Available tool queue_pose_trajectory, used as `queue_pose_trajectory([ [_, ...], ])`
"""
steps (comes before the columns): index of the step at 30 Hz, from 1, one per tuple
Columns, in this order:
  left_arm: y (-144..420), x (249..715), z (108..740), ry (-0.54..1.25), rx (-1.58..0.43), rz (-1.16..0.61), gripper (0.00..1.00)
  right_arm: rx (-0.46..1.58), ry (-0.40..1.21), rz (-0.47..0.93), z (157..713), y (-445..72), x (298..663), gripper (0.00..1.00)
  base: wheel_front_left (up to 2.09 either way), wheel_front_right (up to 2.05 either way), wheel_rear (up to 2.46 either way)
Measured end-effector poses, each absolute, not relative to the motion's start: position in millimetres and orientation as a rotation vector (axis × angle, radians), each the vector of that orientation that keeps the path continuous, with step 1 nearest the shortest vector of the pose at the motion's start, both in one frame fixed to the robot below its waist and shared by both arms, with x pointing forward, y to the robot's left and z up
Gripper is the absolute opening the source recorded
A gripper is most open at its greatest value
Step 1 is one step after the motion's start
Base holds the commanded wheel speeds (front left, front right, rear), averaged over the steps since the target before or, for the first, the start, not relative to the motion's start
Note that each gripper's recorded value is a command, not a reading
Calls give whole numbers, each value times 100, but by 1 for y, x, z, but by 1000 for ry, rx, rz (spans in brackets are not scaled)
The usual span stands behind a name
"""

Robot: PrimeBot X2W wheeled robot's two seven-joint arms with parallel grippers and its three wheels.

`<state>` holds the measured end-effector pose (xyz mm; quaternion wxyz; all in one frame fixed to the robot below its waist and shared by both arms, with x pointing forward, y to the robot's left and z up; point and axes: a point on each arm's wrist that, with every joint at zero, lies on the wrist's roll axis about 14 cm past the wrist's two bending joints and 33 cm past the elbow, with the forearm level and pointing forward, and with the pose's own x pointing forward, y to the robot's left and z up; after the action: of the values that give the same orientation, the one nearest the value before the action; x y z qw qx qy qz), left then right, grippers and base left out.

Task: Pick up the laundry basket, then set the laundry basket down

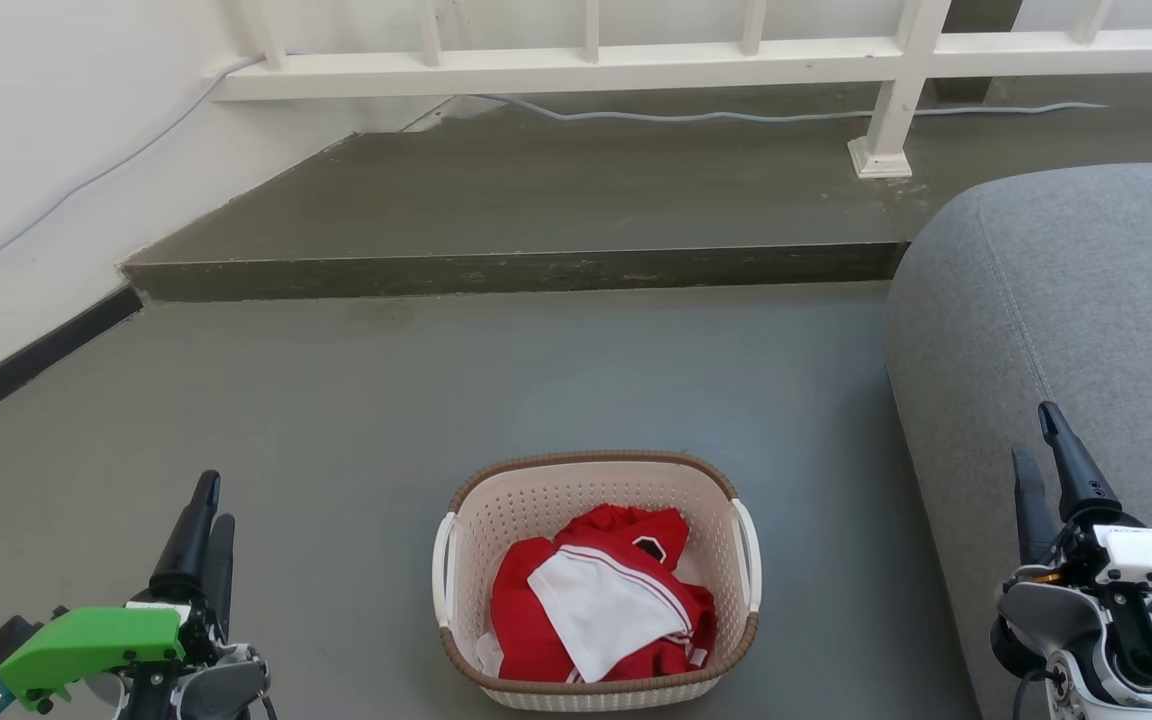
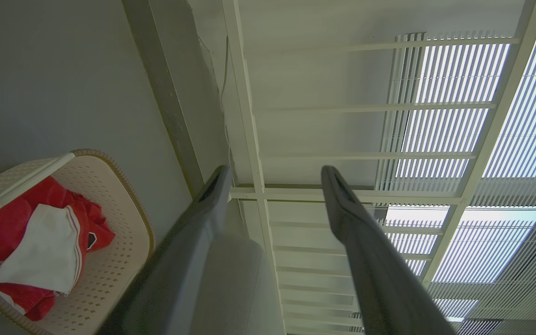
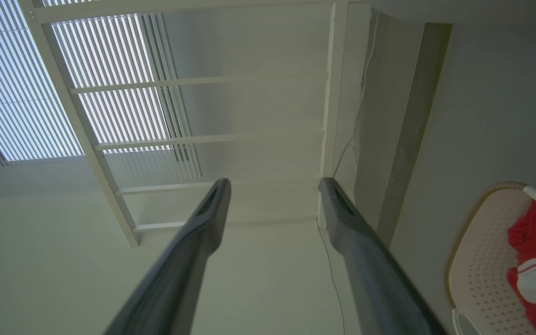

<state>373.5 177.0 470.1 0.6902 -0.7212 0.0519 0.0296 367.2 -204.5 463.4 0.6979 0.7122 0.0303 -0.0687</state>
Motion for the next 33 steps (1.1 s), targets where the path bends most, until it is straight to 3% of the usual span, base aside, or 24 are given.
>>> queue_pose_trajectory([
  [12,172,376,474,111,-1483,50,100,1451,61,-145,468,-208,368,100,0,0,0],
  [33,162,384,495,95,-1015,-50,100,909,65,-75,488,-211,374,100,0,0,0],
])
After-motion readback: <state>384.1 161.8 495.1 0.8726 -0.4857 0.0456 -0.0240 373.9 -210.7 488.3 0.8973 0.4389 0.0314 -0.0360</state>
